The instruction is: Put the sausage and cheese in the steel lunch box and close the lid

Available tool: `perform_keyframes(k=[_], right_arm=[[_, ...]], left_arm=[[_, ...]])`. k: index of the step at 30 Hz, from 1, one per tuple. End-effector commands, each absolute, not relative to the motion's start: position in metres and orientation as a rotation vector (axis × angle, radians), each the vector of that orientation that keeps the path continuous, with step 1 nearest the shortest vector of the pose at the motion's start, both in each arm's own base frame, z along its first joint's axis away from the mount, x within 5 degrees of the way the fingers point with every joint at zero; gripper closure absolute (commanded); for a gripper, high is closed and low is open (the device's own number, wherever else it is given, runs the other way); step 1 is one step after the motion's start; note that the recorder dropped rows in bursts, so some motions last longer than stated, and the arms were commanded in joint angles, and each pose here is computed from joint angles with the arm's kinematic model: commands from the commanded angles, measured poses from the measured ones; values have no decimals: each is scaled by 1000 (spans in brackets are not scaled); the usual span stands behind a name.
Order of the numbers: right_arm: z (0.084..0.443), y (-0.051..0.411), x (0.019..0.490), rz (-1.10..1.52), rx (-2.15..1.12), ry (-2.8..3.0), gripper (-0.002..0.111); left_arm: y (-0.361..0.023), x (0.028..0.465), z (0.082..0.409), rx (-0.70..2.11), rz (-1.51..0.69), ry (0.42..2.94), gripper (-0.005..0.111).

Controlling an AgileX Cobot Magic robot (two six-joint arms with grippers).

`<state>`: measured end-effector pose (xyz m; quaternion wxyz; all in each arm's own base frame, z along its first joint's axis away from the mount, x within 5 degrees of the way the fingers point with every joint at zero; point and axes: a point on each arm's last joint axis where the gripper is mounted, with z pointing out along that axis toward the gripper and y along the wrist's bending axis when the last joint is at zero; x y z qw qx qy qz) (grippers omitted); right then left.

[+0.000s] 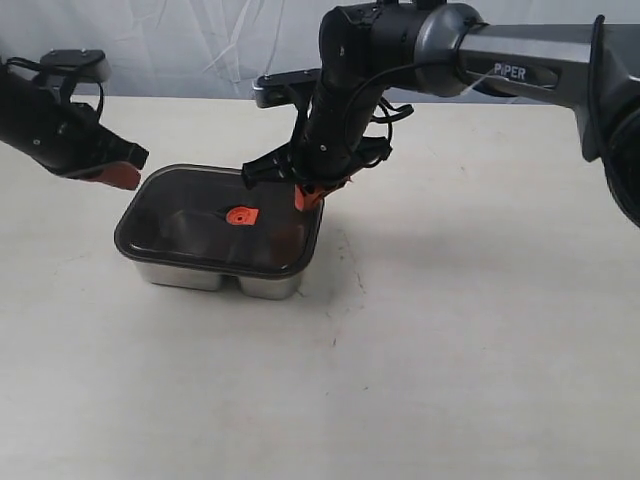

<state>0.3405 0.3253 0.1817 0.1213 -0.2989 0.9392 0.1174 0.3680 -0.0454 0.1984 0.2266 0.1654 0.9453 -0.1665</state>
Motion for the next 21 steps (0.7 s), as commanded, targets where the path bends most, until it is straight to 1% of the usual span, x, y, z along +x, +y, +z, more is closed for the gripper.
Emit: perform_keyframes(k=[1,2,5,8,9,10,11,13,16,17,21], right_arm=[[208,322,341,351,-865,2646,108],[222,320,341,346,-848,2605,108],[250,307,345,318,-753,2547,108],[277,281,348,284,-689,2563,108],[294,260,348,263,-646,2592,108],[303,250,348,256,-626,2594,108],[318,232,345,251,-604,2567,108],[332,216,335,257,-577,2536,109],[337,200,311,261,-584,2510,109],[341,193,301,263,-592,2491,109],[333,169,262,300,-570,2440,109]], left_arm=[[-45,362,226,464,-415,2519,107],[-43,359,237,479,-384,2491,107],[-32,354,258,443,-333,2425,107],[-10,344,286,363,-289,2359,107],[4,333,306,303,-266,2306,107],[11,325,318,265,-259,2269,107],[19,307,339,224,-242,2194,107],[24,285,361,213,-190,2108,107],[24,251,383,197,-97,1995,107],[22,242,387,203,-81,1977,107],[13,205,394,228,-73,1929,107]])
